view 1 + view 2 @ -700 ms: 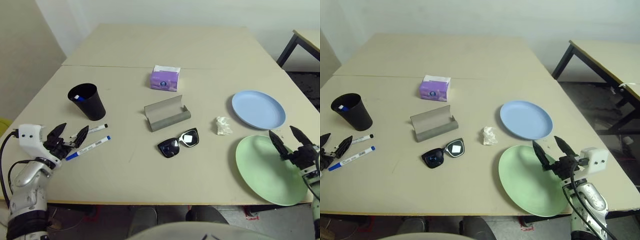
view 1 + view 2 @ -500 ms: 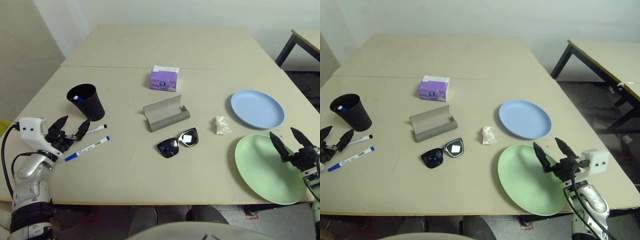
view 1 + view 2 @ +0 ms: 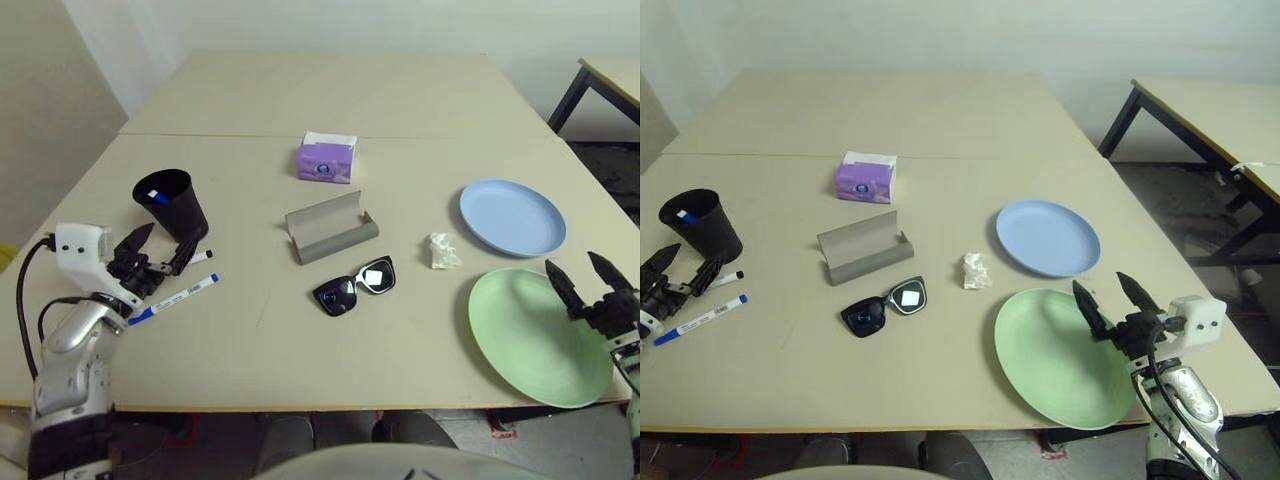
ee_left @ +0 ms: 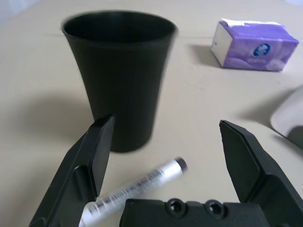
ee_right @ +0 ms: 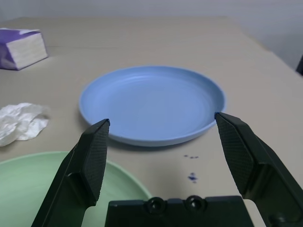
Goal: Organize and tidy the items on the table.
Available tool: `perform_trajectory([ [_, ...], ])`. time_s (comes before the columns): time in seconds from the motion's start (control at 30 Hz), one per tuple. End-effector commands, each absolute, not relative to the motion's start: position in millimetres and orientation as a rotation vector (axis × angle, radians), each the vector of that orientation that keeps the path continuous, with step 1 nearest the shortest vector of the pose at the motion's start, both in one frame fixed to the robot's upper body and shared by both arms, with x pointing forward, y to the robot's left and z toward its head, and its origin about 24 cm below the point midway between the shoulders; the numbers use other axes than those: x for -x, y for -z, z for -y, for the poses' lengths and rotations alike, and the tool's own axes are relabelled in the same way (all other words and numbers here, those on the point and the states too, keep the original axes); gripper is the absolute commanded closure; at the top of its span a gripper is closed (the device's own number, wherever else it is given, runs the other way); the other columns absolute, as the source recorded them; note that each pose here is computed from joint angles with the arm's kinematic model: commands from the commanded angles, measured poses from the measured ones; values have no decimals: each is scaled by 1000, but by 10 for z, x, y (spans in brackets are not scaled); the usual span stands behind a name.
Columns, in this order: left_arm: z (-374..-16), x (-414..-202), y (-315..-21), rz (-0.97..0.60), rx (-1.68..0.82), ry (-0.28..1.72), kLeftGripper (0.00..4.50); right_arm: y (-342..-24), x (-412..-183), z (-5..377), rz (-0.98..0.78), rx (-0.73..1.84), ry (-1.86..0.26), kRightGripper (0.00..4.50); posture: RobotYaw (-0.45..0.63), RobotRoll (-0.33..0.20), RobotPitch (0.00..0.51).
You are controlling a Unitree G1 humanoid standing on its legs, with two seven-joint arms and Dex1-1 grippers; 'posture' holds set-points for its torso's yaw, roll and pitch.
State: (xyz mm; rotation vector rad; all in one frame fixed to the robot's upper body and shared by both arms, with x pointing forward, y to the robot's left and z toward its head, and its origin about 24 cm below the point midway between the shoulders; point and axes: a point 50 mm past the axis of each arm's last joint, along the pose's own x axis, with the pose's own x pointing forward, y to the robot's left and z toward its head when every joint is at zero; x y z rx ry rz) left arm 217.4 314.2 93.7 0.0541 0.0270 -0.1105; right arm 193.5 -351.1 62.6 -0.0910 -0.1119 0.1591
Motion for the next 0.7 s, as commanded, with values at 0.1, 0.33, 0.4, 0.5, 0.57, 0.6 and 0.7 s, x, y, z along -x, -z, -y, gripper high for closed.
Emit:
perform_trajectory([
  [0.1,-3140,-2114,-940,-43,-43,102,40,-609,-1906,3558,89,91,-154,0,-60,0,34],
  [0.33,-3208,-2076,-880,-80,-34,153,40,-626,-1967,3600,87,98,-146,0,-52,0,29],
  [0.4,-3179,-2097,-864,-94,-25,229,40,-627,-1979,3597,89,98,-146,0,-59,0,28],
  [0.5,-3121,-2119,-849,-113,-17,364,40,-616,-1975,3586,89,99,-146,0,-62,0,25],
  [0.57,-3084,-2132,-849,-118,-16,454,40,-610,-1961,3576,89,100,-147,0,-73,0,21],
  [0.6,-3061,-2137,-850,-121,-19,505,40,-609,-1953,3574,89,101,-146,0,-75,0,20],
  [0.7,-3005,-2144,-855,-126,-47,631,40,-605,-1916,3574,91,102,-139,0,-92,0,13],
])
